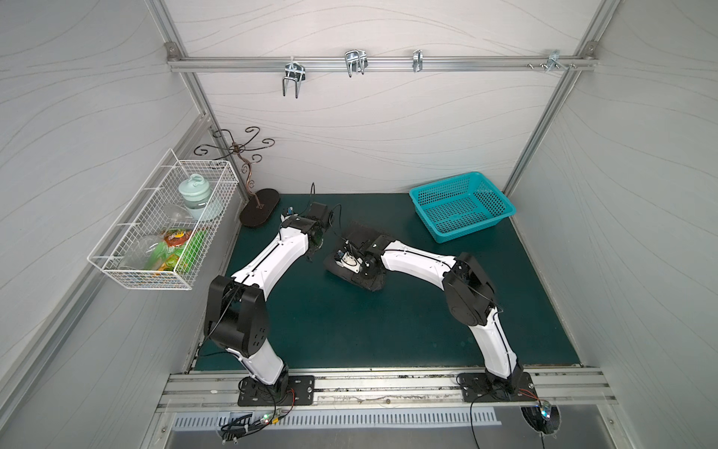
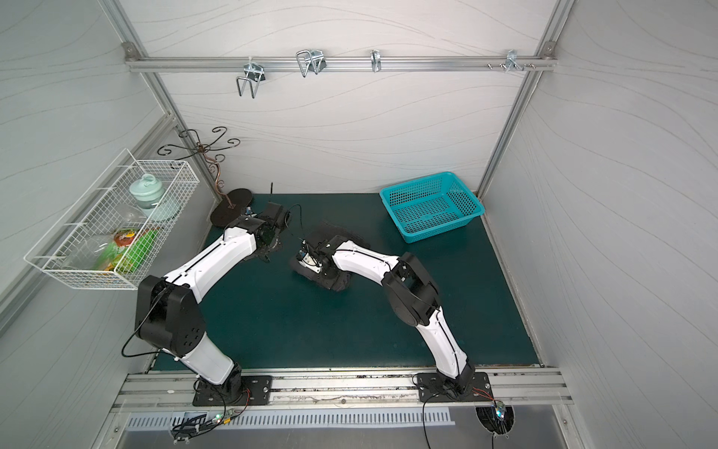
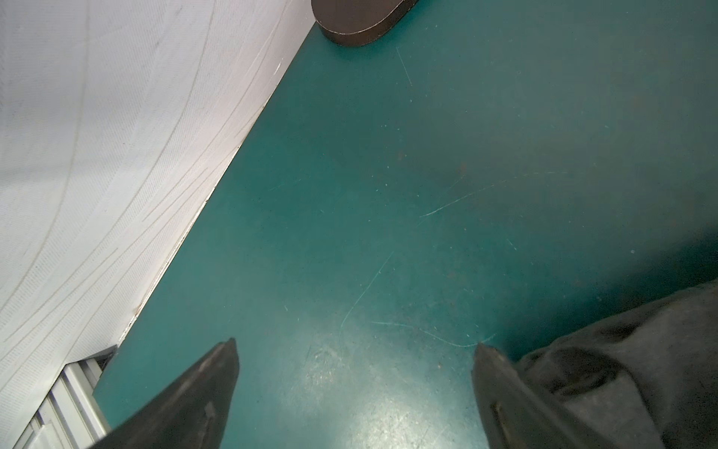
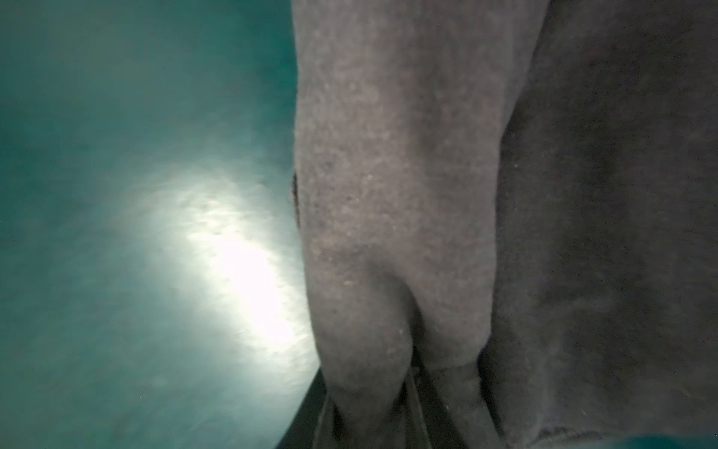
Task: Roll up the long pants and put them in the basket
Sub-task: Roll the long pant at the center of the board.
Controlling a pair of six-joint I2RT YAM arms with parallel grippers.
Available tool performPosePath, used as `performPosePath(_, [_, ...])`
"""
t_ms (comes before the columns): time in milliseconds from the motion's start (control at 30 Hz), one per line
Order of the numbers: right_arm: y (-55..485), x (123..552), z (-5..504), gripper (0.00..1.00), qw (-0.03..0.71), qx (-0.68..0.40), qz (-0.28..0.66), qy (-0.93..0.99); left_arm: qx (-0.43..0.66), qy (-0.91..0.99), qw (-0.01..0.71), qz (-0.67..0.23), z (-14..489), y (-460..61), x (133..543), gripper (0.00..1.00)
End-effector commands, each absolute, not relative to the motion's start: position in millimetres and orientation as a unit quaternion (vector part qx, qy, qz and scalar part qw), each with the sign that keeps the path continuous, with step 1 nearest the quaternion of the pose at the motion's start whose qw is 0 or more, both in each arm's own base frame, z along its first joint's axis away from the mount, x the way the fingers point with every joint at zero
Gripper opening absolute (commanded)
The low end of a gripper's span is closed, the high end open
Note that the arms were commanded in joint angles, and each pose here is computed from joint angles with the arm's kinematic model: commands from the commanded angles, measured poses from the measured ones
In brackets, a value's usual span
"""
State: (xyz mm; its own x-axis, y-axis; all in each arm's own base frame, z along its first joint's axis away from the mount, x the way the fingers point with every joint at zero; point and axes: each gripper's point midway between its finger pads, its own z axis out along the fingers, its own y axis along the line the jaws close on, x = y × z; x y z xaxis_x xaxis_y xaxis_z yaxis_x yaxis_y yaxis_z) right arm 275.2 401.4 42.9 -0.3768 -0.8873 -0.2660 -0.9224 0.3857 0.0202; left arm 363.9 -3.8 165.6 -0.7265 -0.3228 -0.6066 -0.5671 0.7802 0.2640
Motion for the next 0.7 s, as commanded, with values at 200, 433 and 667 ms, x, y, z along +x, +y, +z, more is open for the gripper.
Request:
performPosePath(200, [361.5, 170.5, -18.5, 0.00, -0.222, -0.445, 0.250, 0.831, -0.256, 0.903, 0.270, 0.217, 166.8, -1.7, 355.9, 0.99])
performPosePath(433, [369.0, 188.7, -18.7, 0.00, -0.277, -0.353, 0.335, 0.828, -0.250, 0.905, 0.266, 0.217, 168.1, -1.6, 352.7, 0.99])
performPosePath(667, [373.6, 214.6, -12.6, 0.00, -0.300, -0.273, 0.408, 0.818, -0.242, 0.916, 0.250, 0.197, 157.8, -7.9, 346.0, 0.98])
